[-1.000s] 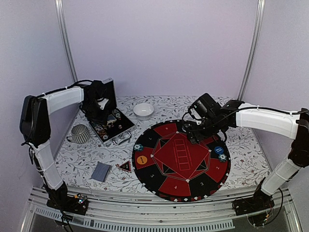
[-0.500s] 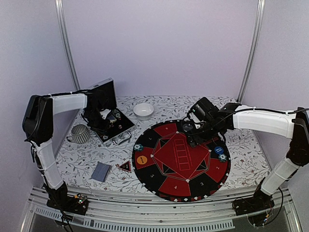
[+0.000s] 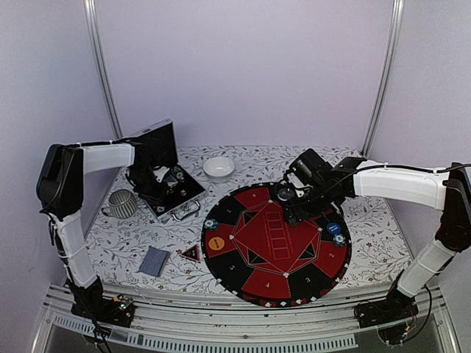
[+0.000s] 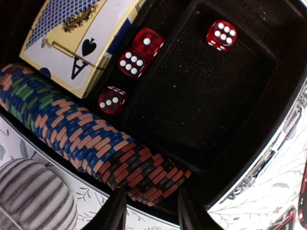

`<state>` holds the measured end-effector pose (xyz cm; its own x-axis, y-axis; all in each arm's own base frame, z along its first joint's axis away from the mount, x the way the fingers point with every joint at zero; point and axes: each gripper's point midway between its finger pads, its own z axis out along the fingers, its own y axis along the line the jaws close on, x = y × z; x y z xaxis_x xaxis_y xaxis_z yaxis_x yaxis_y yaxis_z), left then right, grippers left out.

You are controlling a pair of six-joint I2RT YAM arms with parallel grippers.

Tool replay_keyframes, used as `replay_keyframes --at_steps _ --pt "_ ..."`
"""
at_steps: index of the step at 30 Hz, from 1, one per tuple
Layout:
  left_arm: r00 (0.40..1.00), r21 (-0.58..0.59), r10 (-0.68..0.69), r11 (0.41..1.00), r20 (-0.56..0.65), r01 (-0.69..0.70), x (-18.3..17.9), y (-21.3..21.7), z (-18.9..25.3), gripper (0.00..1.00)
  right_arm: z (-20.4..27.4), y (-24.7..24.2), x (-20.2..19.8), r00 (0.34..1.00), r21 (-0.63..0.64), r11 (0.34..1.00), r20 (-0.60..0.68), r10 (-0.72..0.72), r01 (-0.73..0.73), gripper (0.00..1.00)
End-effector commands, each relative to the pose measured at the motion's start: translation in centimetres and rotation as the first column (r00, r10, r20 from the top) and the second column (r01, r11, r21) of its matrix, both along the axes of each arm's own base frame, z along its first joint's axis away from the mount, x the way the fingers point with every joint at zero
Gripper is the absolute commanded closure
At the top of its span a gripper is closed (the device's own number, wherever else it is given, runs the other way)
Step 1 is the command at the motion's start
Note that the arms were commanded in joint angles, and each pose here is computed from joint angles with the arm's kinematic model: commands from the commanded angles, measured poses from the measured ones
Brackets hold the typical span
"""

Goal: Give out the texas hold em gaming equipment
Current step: Pick up the pile of poker chips from the chip case.

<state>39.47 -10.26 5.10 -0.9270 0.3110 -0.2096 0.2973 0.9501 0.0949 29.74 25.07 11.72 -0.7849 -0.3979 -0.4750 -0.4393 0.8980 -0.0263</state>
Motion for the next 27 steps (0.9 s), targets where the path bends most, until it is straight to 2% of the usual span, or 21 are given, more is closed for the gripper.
replay_keyframes --at_steps 1,7,13,17,20,27 --pt "0.999 -0.009 -0.01 1.0 -0.036 0.01 -0.6 -0.3 -1.4 0.61 -0.1 0.2 0.2 1.0 0.007 1.0 -0.003 0.009 -0.009 0.13" --pt "0.998 -0.047 -0.029 0.999 -0.05 0.026 -1.6 -1.2 -1.2 0.61 -0.2 0.1 0.1 1.0 0.004 1.0 -0.005 0.009 -0.009 0.13" --pt "0.994 -0.07 -0.108 0.992 -0.028 0.106 -2.2 -3.6 -0.5 0.62 -0.3 0.2 0.1 1.0 0.006 1.0 -0.011 0.011 -0.011 0.13" --pt "0.994 -0.069 -0.111 0.992 -0.024 0.109 -2.4 -3.9 -0.3 0.69 -0.3 0.2 0.1 1.0 0.004 1.0 -0.012 0.012 -0.012 0.13" --pt "0.994 -0.07 -0.111 0.991 -0.018 0.11 -2.5 -3.8 0.0 0.7 -0.3 0.1 0.1 1.0 -0.002 1.0 -0.013 0.015 -0.015 0.13" --pt "0.997 0.091 -0.075 0.993 -0.014 0.076 -1.6 -1.1 -1.0 0.67 -0.6 0.1 -0.1 1.0 -0.007 1.0 -0.023 0.019 -0.019 0.13"
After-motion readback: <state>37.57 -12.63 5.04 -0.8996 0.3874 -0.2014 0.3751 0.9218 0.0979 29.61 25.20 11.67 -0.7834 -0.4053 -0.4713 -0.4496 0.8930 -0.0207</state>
